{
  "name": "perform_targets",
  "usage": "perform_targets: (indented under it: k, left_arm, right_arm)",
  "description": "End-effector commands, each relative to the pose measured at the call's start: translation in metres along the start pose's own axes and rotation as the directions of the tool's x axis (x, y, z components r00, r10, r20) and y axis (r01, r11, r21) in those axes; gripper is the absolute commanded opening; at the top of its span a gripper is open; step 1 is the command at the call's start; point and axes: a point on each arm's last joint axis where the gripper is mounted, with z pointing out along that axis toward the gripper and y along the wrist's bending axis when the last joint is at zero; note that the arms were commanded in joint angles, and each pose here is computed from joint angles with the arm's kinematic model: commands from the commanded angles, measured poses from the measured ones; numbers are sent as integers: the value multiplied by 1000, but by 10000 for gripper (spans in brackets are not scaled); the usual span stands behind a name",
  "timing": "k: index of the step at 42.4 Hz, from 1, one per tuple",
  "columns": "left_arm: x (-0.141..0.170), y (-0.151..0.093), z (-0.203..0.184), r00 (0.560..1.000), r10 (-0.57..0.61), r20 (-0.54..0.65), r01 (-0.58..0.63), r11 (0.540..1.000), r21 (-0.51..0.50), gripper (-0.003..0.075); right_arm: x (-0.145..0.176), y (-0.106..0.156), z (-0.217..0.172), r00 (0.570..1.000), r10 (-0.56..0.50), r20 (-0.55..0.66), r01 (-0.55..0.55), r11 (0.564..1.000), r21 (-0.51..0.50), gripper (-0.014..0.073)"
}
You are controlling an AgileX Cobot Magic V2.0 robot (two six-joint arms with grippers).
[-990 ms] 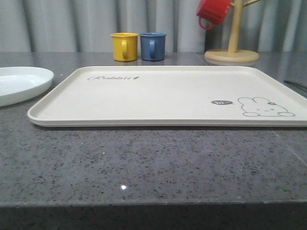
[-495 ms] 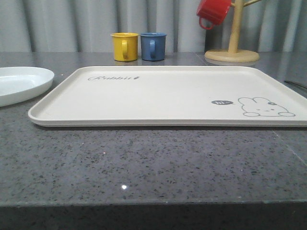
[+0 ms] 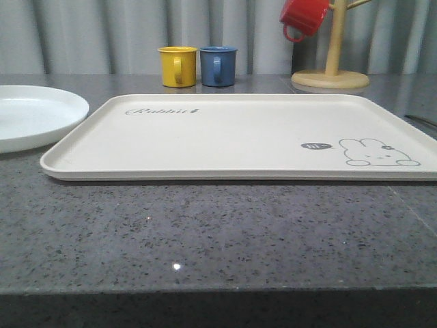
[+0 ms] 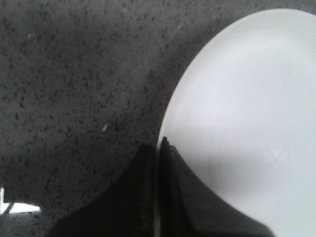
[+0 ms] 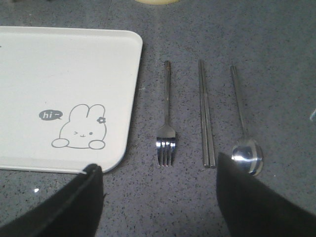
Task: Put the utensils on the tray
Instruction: 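Reach the left gripper down and grasp the white plate's rim, then lift the white plate with the left gripper and lower it onto the tray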
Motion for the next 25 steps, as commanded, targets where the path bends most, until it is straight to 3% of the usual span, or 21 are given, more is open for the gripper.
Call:
perform_targets:
  k: [1, 9, 16, 25]
  left_arm:
    - [-19, -26, -38, 993, 36, 109, -44, 997, 66, -20]
    - [-27, -70, -42, 982, 152, 108, -166, 977, 134, -20]
    - [-21, -118, -29, 960, 261, 100, -276, 941, 198, -20]
    - [-12, -160, -5, 934, 346, 90, -358, 899, 252, -20]
  right_arm:
    - [-15, 0, -3, 996, -18, 84, 18, 1000, 7, 517]
    - [-15, 0, -3, 996, -18, 84, 18, 1000, 7, 517]
    - [-15, 0, -3, 996, -18, 84, 18, 1000, 7, 517]
    - [-15, 0, -3, 996, -18, 84, 18, 1000, 7, 517]
